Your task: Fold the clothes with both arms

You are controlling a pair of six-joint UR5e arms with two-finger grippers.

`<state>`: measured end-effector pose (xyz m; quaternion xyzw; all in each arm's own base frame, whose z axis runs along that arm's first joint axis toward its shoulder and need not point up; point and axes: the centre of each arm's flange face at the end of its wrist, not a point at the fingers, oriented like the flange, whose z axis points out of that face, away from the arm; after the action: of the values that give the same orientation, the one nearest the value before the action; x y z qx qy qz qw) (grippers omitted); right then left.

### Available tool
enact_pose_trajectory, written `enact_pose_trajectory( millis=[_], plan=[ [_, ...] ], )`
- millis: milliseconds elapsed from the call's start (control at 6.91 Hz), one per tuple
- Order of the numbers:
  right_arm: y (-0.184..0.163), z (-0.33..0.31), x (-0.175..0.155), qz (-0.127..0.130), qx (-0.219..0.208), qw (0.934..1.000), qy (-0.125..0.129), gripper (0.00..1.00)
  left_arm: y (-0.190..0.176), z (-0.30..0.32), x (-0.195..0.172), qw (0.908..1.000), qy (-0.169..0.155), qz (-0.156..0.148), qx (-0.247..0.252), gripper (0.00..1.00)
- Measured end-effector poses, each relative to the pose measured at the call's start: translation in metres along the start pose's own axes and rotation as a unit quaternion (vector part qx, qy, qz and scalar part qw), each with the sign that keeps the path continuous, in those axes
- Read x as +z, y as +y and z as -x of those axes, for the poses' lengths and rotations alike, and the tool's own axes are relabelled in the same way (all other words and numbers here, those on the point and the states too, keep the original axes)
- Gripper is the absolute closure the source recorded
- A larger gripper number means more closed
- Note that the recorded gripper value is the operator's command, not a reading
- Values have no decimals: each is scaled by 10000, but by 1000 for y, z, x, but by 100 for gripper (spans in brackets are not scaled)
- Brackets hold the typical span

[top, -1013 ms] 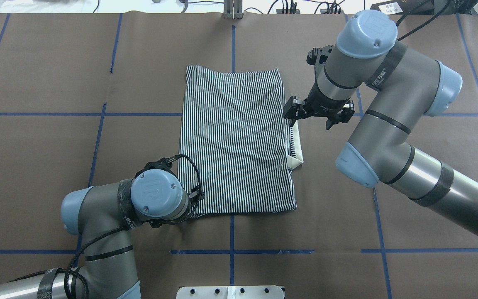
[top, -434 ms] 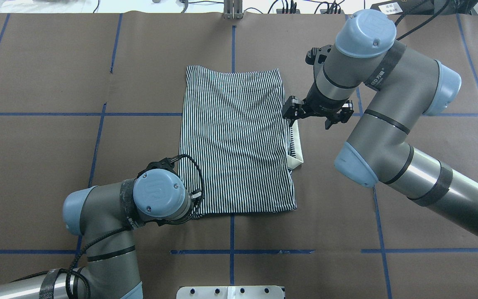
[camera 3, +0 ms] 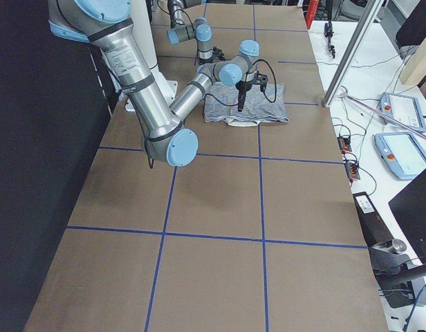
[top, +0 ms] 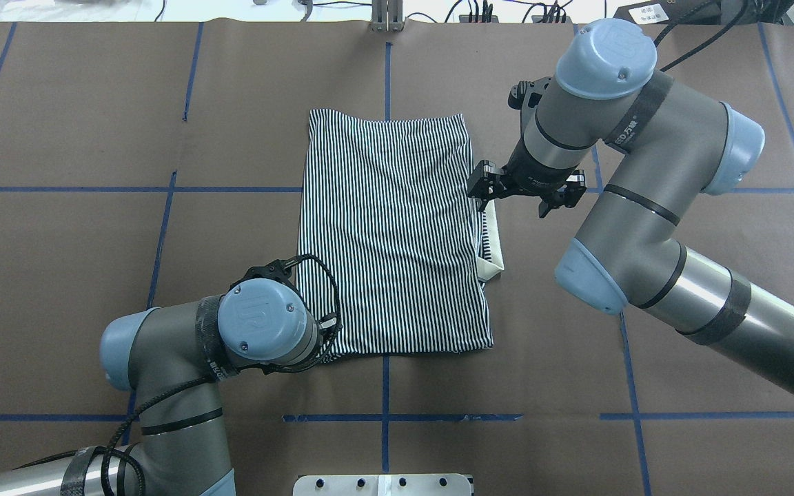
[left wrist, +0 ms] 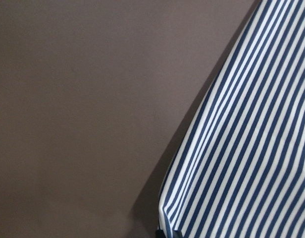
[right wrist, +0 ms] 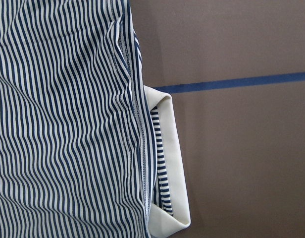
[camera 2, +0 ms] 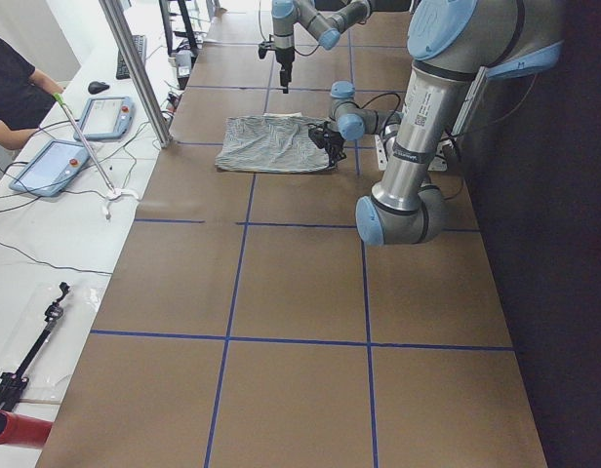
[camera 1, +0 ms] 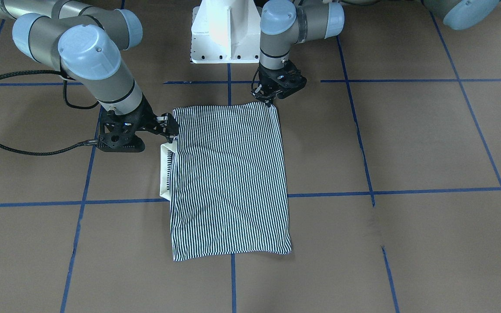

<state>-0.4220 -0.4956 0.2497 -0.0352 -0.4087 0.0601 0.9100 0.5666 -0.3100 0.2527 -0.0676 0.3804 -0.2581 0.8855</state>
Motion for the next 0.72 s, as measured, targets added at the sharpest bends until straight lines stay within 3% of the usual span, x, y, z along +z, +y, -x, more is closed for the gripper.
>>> enact_pose_trajectory(
  millis=[434,724],
  plan=[
    [70,39,26,-142,1098,9939,-10,0,-6,1,-9,9976,84,-25,684,100],
    [131,69,57,-404,2120,9764,0,0,-9,0,-14,9971,135,-45,749,100]
  ],
)
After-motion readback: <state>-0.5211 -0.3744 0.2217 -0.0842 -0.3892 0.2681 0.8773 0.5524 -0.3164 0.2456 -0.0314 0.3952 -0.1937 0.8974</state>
